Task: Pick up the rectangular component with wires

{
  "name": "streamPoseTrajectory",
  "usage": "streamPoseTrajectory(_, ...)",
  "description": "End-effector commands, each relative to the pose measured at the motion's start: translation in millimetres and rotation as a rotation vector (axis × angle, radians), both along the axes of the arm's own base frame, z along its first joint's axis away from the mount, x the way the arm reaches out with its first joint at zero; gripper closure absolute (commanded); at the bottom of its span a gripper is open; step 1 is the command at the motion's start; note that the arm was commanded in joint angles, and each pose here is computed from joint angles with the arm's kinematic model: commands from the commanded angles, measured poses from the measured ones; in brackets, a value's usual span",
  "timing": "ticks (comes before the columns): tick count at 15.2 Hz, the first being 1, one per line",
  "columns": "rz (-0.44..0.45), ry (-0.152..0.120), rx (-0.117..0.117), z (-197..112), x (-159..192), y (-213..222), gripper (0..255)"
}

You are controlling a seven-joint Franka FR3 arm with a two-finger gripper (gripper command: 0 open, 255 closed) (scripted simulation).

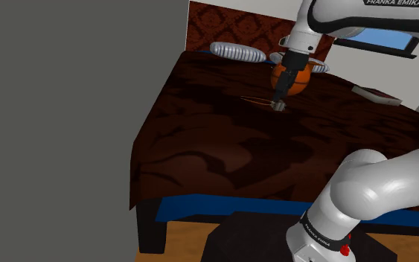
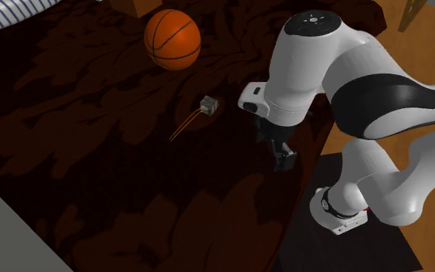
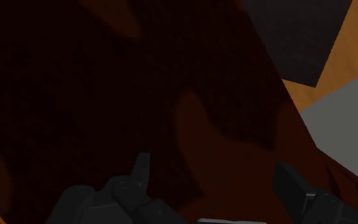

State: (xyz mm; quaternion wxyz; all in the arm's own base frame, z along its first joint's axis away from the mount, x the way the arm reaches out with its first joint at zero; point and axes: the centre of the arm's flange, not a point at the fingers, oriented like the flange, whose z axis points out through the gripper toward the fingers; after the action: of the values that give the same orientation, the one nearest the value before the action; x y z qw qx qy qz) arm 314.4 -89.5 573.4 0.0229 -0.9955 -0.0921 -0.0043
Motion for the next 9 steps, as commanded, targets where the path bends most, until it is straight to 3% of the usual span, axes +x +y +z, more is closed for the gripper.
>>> streamPoseTrajectory(1, 0.048, -0.003, -0.005, -10.8, 9.4, -25.8, 0)
streamPoseTrajectory(9, 0.227, -0.014, -0.020, -42.1, 50.3, -115.4, 0)
